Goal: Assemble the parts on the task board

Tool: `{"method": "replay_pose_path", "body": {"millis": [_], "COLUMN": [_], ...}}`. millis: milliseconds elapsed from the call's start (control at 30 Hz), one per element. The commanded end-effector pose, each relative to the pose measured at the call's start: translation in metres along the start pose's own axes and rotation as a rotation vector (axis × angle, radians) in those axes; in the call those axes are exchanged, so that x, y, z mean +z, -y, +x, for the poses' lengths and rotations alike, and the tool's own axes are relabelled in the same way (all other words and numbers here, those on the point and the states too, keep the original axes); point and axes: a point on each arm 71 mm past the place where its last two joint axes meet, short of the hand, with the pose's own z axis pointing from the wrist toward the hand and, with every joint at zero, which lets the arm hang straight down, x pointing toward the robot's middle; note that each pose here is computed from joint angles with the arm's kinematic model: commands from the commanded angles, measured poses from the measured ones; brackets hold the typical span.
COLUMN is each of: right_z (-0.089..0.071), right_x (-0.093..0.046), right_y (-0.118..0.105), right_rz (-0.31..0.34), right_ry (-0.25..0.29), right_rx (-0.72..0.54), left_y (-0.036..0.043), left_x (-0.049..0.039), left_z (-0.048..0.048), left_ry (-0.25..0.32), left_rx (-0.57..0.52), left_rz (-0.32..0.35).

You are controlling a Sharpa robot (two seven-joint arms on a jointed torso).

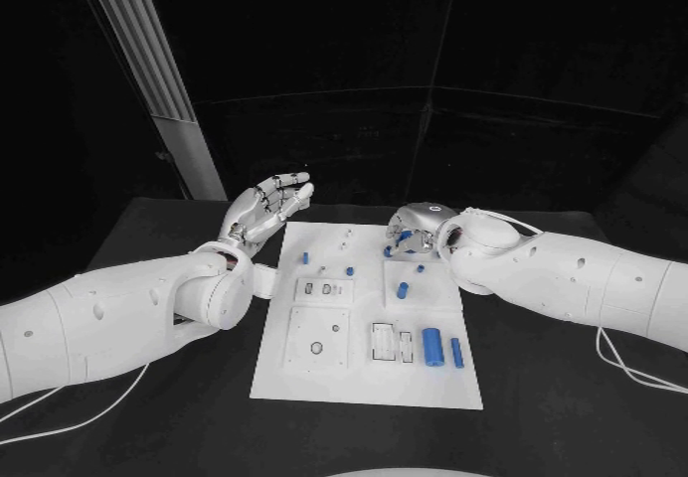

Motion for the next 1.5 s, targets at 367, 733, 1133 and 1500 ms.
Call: {"method": "replay_pose_path", "body": {"millis": [367, 733, 1133, 1500], "right_z": [0.003, 0.006, 0.01, 0.011], "right_x": [0.008, 0.013, 0.015, 0.017], "right_y": [-0.003, -0.007, -0.007, -0.009], "right_rz": [0.029, 0.033, 0.049, 0.042], "right_ry": [-0.046, -0.077, -0.116, -0.12], "right_rx": [-0.025, -0.032, -0.043, -0.043], "left_y": [0.0239, 0.0237, 0.0237, 0.0235], "left_x": [-0.0027, -0.0023, -0.0026, -0.0026], "left_z": [0.001, 0.0005, 0.0002, -0.0019], "left_ry": [-0.017, -0.017, -0.017, -0.013], "left_rx": [-0.008, -0.007, -0.007, -0.004], "left_rz": [0.334, 0.334, 0.333, 0.331]}}
